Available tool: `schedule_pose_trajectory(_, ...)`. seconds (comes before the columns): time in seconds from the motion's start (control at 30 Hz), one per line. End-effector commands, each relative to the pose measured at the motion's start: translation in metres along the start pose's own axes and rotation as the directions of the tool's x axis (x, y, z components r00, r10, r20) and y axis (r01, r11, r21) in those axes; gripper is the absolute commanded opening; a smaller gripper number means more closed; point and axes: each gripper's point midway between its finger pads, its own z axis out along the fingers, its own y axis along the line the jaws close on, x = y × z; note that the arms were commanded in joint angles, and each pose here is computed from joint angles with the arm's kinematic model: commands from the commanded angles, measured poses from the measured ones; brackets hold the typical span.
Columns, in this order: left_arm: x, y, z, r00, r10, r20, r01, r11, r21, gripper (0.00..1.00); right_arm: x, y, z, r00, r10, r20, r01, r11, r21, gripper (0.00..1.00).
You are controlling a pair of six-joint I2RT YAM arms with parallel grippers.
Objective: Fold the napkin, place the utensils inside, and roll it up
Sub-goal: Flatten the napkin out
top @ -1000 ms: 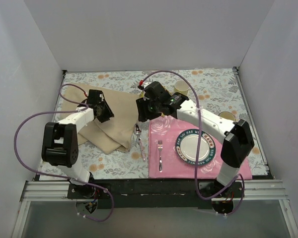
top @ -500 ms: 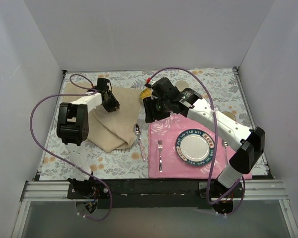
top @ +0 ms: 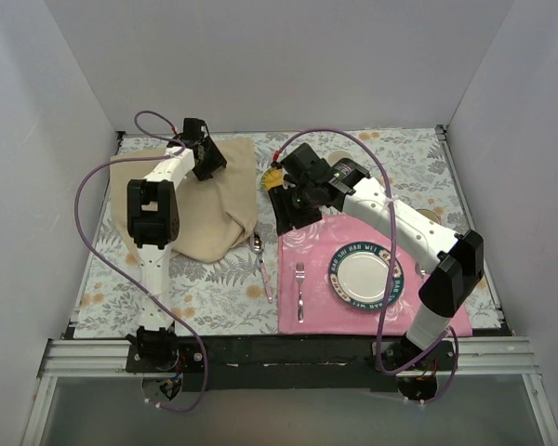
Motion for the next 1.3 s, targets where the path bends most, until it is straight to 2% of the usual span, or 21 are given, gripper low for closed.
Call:
schedule_pose_trajectory(0.0, -0.010, 0.022, -0.080, 0.999, 0.031, 0.019, -0.028, 0.991, -0.133, 0.64, 0.005, 0.009, 0.006, 0.999, -0.032, -0.037, 0.029, 0.997, -0.068, 0.62)
schedule_pose_trajectory(0.03, -0.007, 0.026, -0.094, 0.999, 0.027, 0.024, -0.024, 0.990, -0.141, 0.73, 0.003, 0.014, 0.011, 0.999, -0.033, -0.029, 0.030, 0.995, -0.099, 0.66)
schedule_pose_trajectory(0.07, 0.001, 0.035, -0.126, 0.999, 0.024, 0.036, -0.018, 0.988, -0.151, 0.76, 0.004, 0.016, 0.013, 0.999, -0.031, -0.032, 0.027, 0.993, -0.115, 0.69)
schedule_pose_trajectory(0.13, 0.017, 0.050, -0.154, 0.999, 0.011, 0.032, -0.005, 0.984, -0.179, 0.82, 0.008, 0.024, 0.022, 0.998, -0.024, -0.057, 0.014, 0.986, -0.167, 0.73)
schedule_pose_trajectory(0.17, 0.039, 0.071, -0.161, 1.000, -0.017, 0.004, 0.017, 0.972, -0.235, 0.84, 0.002, 0.030, 0.027, 0.999, -0.017, -0.039, 0.009, 0.982, -0.191, 0.76)
schedule_pose_trajectory(0.2, 0.042, 0.076, -0.190, 0.999, -0.028, 0.027, 0.034, 0.972, -0.232, 0.84, 0.003, 0.032, 0.034, 0.999, -0.004, -0.053, -0.007, 0.979, -0.205, 0.77)
schedule_pose_trajectory(0.27, 0.071, 0.109, -0.206, 0.996, -0.089, 0.007, 0.087, 0.942, -0.325, 0.85, -0.003, 0.045, 0.041, 0.997, 0.044, -0.060, -0.058, 0.964, -0.259, 0.78)
schedule_pose_trajectory(0.3, 0.071, 0.118, -0.229, 0.993, -0.108, 0.044, 0.117, 0.937, -0.330, 0.85, -0.002, 0.047, 0.052, 0.994, 0.066, -0.087, -0.087, 0.959, -0.268, 0.79)
schedule_pose_trajectory(0.33, 0.078, 0.126, -0.236, 0.989, -0.138, 0.048, 0.146, 0.929, -0.341, 0.86, -0.006, 0.053, 0.055, 0.988, 0.118, -0.096, -0.140, 0.950, -0.279, 0.78)
schedule_pose_trajectory(0.37, 0.094, 0.151, -0.240, 0.977, -0.210, 0.044, 0.211, 0.900, -0.383, 0.87, -0.010, 0.055, 0.059, 0.983, 0.157, -0.099, -0.178, 0.945, -0.275, 0.78)
schedule_pose_trajectory(0.4, 0.099, 0.153, -0.253, 0.966, -0.254, 0.056, 0.257, 0.897, -0.359, 0.86, -0.011, 0.056, 0.068, 0.976, 0.186, -0.113, -0.210, 0.939, -0.272, 0.78)
schedule_pose_trajectory(0.47, 0.101, 0.184, -0.262, 0.923, -0.372, 0.096, 0.380, 0.848, -0.368, 0.86, -0.017, 0.063, 0.071, 0.962, 0.247, -0.114, -0.270, 0.920, -0.286, 0.77)
schedule_pose_trajectory(0.57, 0.111, 0.207, -0.261, 0.887, -0.442, 0.137, 0.459, 0.807, -0.372, 0.84, -0.026, 0.063, 0.076, 0.958, 0.272, -0.097, -0.288, 0.917, -0.275, 0.74)
schedule_pose_trajectory(0.7, 0.117, 0.228, -0.246, 0.858, -0.491, 0.151, 0.501, 0.734, -0.459, 0.82, -0.027, 0.058, 0.081, 0.962, 0.258, -0.091, -0.273, 0.931, -0.244, 0.74)
schedule_pose_trajectory(0.97, 0.126, 0.260, -0.225, 0.845, -0.517, 0.135, 0.475, 0.612, -0.632, 0.78, -0.025, 0.055, 0.090, 0.960, 0.257, -0.109, -0.276, 0.930, -0.241, 0.74)
schedule_pose_trajectory(1.27, 0.144, 0.283, -0.215, 0.821, -0.557, 0.124, 0.477, 0.552, -0.683, 0.71, -0.031, 0.050, 0.090, 0.961, 0.253, -0.107, -0.273, 0.930, -0.247, 0.74)
